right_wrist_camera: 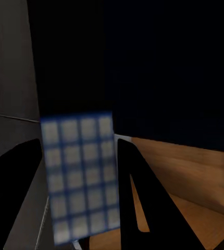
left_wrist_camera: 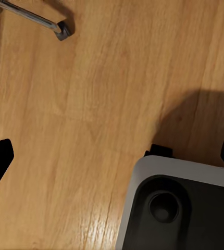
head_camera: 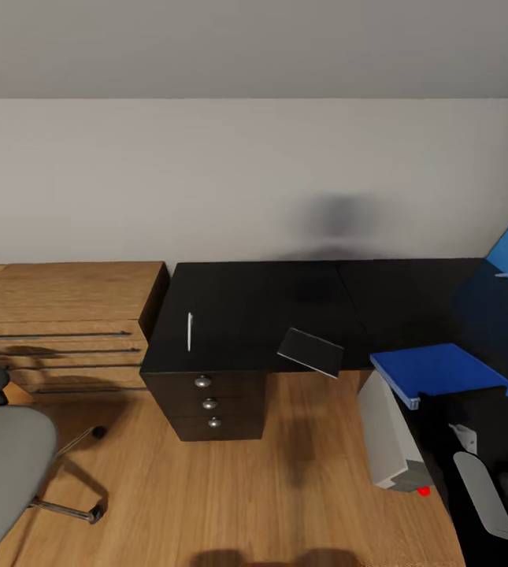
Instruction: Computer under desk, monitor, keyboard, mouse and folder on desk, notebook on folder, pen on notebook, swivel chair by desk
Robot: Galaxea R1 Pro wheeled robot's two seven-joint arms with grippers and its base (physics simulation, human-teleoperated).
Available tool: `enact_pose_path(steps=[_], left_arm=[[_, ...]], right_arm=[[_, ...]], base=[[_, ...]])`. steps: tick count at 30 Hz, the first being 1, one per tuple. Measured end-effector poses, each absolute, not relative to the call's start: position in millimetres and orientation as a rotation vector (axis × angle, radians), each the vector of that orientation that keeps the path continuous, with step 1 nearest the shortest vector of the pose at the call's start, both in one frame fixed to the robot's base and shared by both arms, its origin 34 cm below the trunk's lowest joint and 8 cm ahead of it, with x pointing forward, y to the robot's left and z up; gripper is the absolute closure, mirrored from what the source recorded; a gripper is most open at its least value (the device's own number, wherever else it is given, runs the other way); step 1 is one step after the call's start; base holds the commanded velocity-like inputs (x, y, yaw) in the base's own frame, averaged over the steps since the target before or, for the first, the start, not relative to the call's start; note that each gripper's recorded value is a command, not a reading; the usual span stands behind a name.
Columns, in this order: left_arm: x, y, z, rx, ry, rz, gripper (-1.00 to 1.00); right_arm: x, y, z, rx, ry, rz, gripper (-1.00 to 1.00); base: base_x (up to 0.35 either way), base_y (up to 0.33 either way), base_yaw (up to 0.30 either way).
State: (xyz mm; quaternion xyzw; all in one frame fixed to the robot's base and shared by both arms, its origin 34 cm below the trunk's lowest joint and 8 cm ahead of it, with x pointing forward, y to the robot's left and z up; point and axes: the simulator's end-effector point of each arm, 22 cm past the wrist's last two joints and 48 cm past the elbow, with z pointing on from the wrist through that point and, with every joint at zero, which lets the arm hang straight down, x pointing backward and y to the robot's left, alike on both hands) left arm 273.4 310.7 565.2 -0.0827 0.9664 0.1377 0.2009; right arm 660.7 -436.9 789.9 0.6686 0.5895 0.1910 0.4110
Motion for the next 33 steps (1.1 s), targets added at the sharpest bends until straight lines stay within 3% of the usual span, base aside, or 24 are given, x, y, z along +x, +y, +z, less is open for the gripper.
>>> enact_pose_path(steps=[17, 33], left_arm=[[265.1, 310.7, 562.3, -0.228, 2.721, 0.389, -1.00], [263.8, 309.9, 561.6, -0.225, 2.726, 0.386, -1.00]], right_arm=[[663.0, -438.3, 789.6, 1.674, 1.482, 0.479, 1.00], [663.2, -445.0, 790.7, 1.664, 1.478, 0.458, 1.00]], base=[[0.013, 0.000, -0.148], [0.079, 0.000, -0.010]])
